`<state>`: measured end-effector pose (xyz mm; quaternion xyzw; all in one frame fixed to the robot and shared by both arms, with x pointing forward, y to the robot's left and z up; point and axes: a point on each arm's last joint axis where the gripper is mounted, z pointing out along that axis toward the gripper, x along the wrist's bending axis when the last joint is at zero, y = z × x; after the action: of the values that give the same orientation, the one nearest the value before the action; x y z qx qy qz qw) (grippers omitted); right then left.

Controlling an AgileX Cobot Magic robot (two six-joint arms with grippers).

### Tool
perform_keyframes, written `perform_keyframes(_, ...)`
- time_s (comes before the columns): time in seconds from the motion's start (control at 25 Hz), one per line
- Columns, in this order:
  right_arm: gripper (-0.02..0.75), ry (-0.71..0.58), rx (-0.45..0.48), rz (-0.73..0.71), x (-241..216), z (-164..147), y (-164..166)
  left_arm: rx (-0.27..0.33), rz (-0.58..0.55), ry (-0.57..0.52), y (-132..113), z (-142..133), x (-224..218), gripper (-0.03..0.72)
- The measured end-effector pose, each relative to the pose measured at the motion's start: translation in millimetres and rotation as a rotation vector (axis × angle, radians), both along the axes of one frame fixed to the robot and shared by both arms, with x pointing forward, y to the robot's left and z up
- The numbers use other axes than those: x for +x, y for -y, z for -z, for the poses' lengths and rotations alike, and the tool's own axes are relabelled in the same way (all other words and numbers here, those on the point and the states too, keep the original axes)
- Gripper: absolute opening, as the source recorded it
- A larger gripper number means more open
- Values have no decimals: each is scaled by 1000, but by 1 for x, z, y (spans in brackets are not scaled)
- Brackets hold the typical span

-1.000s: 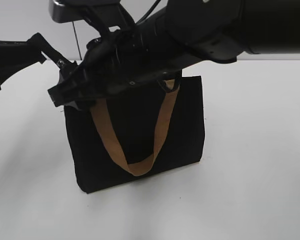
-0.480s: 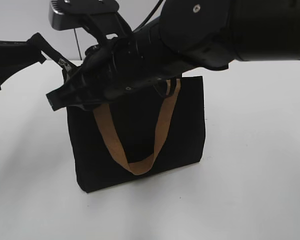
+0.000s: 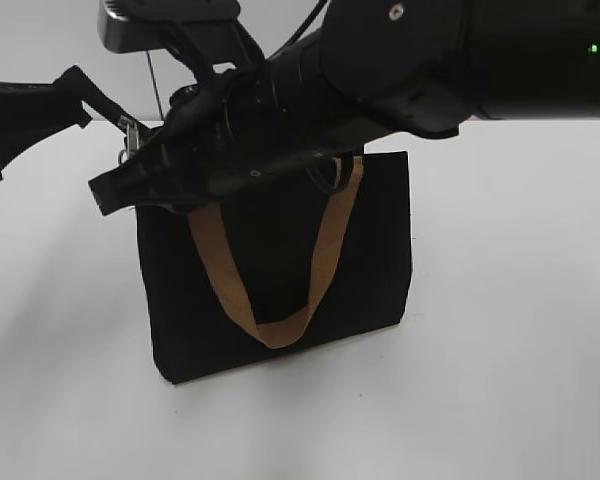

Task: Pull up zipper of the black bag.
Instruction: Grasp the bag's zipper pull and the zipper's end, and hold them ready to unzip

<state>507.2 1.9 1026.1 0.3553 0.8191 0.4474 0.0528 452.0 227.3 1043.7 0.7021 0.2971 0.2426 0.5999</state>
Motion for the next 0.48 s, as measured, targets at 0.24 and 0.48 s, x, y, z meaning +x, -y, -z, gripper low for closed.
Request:
perform_keyframes(0.24, -1, -4, 10, 7, -1, -3, 1, 1, -1, 0, 0, 0, 0, 15)
perform_keyframes(0.48, -1, -25, 43, 42, 2, -16, 12, -1, -2, 0, 0, 0, 0, 15)
